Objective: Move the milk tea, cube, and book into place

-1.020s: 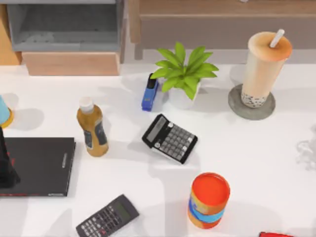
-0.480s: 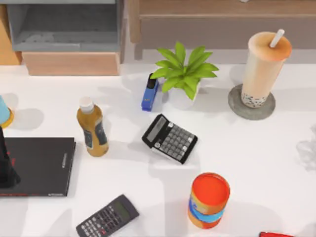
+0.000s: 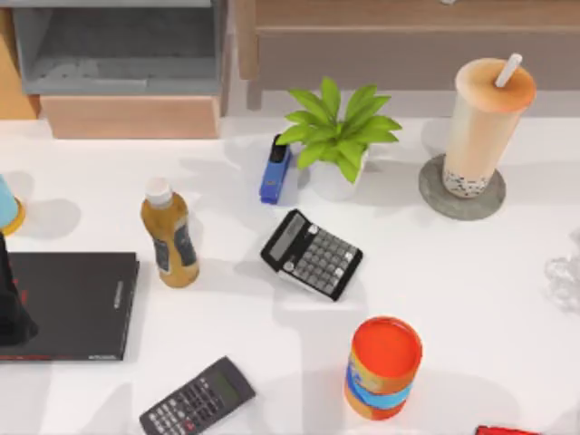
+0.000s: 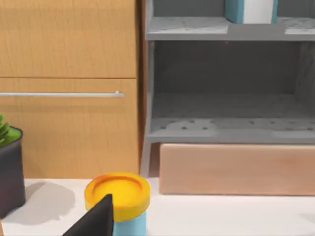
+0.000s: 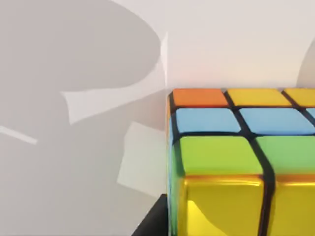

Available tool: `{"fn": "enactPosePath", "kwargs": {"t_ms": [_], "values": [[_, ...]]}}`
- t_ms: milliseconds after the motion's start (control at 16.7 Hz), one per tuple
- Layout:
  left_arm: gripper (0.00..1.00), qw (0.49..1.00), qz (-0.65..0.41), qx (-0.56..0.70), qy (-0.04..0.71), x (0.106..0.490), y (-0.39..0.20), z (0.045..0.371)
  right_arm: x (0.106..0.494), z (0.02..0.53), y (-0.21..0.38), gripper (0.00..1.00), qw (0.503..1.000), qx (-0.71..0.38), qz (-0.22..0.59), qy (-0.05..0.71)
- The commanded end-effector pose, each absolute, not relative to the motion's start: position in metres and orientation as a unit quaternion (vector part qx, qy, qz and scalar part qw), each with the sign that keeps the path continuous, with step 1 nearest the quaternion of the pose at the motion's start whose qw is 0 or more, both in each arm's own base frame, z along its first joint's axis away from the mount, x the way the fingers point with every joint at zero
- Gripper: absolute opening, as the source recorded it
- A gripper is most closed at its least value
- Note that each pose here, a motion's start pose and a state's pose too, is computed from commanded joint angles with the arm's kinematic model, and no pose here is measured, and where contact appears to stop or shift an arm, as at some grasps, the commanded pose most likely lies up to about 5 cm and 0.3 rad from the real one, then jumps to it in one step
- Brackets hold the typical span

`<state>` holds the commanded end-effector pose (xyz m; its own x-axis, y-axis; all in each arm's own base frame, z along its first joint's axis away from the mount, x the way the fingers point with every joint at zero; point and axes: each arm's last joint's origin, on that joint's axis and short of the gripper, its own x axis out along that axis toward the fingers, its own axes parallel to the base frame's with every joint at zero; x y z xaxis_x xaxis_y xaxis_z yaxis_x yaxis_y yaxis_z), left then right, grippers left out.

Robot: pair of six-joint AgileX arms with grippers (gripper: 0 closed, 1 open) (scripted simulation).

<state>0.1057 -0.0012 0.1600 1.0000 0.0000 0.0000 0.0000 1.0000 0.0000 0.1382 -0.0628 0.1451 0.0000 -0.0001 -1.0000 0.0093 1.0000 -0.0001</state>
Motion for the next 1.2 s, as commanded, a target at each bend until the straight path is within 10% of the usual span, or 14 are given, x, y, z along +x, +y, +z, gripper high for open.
{"fn": "enactPosePath", "kwargs": {"t_ms": [360, 1200], "values": [[1.0, 1.0, 0.0, 0.0, 0.0, 0.106, -0.001, 0.16, 0.138, 0.145, -0.063, 0.02, 0.707, 0.003, -0.003, 0.707], [1.0, 1.0, 0.0, 0.0, 0.0, 0.106, -0.001, 0.16, 0.139, 0.163, -0.063, 0.0, 0.708, 0.004, -0.004, 0.707]]}}
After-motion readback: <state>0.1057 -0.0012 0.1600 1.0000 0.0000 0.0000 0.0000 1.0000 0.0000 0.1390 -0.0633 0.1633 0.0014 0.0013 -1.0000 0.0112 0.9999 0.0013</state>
